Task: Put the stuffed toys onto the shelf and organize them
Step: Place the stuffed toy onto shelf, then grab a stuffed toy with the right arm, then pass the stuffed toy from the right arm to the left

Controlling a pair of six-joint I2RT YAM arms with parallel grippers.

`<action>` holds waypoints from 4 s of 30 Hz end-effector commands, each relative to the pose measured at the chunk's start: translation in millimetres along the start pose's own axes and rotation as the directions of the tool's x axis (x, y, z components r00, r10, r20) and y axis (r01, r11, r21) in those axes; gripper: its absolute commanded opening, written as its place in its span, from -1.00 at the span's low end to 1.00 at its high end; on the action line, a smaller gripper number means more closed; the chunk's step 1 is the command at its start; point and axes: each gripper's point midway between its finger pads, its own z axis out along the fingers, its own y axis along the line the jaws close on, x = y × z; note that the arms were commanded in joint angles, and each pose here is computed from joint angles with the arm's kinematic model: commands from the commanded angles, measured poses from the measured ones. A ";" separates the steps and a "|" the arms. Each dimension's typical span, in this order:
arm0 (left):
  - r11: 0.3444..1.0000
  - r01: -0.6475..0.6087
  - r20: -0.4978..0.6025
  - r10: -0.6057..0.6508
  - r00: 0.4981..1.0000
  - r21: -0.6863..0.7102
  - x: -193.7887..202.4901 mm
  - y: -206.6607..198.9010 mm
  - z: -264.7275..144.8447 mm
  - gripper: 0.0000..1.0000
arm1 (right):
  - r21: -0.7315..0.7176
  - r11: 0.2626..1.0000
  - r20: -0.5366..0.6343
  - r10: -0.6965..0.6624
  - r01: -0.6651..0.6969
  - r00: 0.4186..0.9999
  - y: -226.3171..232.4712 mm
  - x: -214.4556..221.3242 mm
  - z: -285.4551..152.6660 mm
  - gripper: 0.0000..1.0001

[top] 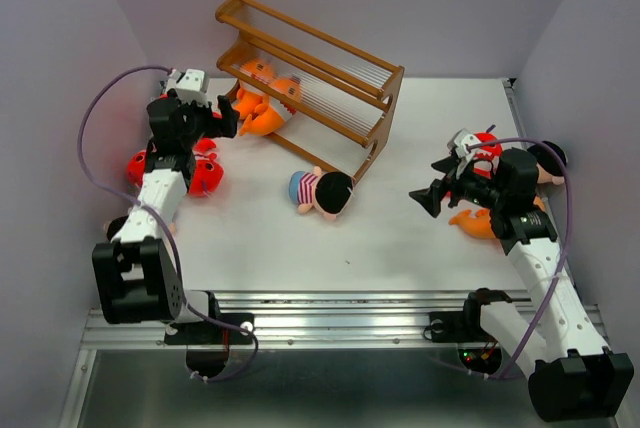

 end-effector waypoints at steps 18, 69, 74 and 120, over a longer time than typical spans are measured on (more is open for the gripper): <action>0.958 0.242 0.122 -0.262 0.957 0.157 -0.8 -86.9 -115.5 0.97 | 0.364 0.929 -0.165 0.140 -0.072 0.976 -83.6 -25.6 -28.0 1.00; 0.857 0.183 0.087 -0.255 0.963 0.481 -10.6 -166.3 -136.7 0.97 | 0.821 0.571 -0.431 0.644 -0.022 0.632 -182.0 196.2 -173.2 -0.99; 0.803 0.197 0.058 -0.276 0.959 0.563 -10.1 -183.9 -142.6 0.97 | 0.657 0.753 -0.447 0.427 -0.036 0.786 -148.9 132.0 -151.9 -0.99; 0.667 0.491 -0.407 -0.294 0.865 0.561 37.8 -481.6 -109.4 0.95 | 0.306 0.930 0.106 0.179 -0.203 0.978 -49.9 6.3 -88.3 -0.99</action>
